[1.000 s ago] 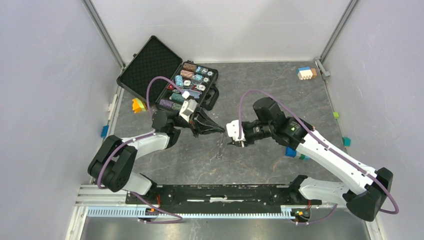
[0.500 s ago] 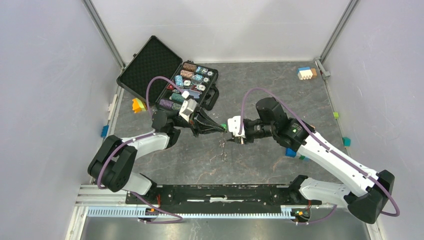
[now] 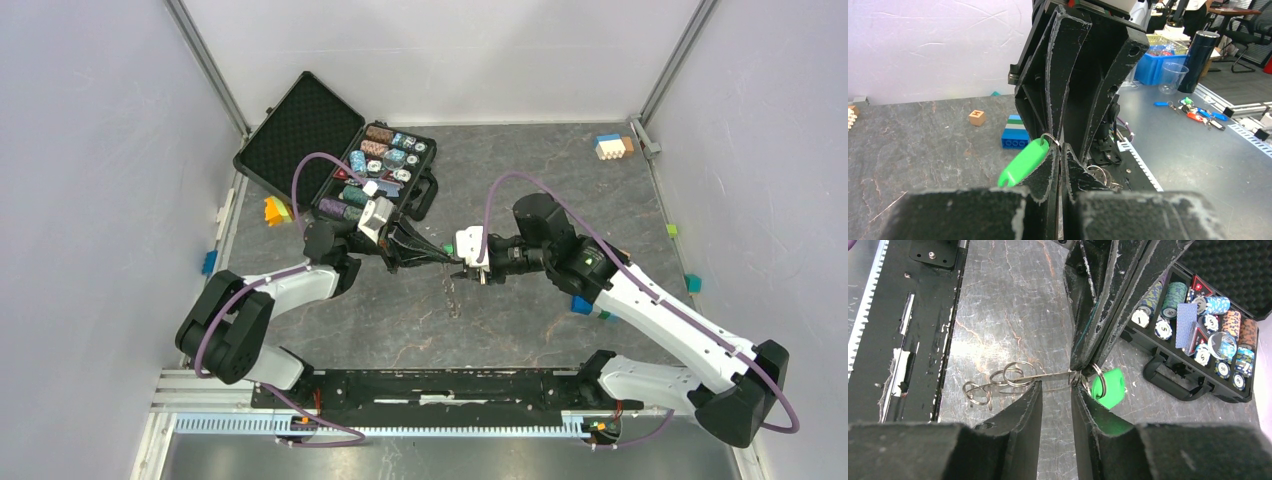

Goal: Put the keys on the keyring

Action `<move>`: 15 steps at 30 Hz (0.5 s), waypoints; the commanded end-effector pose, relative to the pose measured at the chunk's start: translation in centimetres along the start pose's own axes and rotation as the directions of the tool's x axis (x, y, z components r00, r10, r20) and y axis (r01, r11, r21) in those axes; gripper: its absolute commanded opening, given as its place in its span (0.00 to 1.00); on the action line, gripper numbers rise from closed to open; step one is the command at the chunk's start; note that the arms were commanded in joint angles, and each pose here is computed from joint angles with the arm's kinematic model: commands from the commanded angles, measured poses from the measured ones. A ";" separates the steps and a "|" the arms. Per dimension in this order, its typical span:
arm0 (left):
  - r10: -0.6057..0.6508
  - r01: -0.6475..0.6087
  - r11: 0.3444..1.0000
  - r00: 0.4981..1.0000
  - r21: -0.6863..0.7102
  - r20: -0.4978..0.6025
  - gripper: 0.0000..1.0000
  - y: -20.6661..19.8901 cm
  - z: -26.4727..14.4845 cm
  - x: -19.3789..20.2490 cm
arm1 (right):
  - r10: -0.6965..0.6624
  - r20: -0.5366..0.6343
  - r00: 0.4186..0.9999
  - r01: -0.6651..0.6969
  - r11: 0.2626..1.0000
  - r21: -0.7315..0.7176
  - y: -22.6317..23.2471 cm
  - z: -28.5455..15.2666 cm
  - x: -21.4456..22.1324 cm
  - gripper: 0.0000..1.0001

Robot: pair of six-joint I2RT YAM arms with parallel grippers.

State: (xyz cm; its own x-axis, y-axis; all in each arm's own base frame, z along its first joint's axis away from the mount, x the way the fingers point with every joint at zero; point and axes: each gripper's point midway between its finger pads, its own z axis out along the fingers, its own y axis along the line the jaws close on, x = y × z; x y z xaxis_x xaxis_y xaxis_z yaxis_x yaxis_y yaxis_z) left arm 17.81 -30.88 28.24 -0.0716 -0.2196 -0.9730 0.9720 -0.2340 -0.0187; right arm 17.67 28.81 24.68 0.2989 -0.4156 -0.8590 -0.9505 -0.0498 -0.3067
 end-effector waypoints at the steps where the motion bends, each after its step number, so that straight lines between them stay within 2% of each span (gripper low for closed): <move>1: 0.061 -0.062 0.998 0.998 0.015 0.028 0.02 -0.2 0.3 -1.4 | -0.040 0.075 0.996 0.035 0.998 0.056 -1.7 -0.5 -2.7 0.33; 15: 0.050 -0.051 0.998 0.999 0.024 0.016 0.02 -0.4 0.2 -0.6 | -0.032 0.096 0.995 0.024 0.996 0.089 -2.5 -1.3 -4.0 0.29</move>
State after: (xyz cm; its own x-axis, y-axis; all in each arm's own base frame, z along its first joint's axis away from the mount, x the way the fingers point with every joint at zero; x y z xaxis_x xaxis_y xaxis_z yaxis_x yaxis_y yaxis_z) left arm 17.83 -30.89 28.20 -0.0722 -0.2190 -0.9730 0.9720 -0.2343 -0.0194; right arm 17.88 28.77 25.00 0.2700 -0.4119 -0.8703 -0.9581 -0.0248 -0.2855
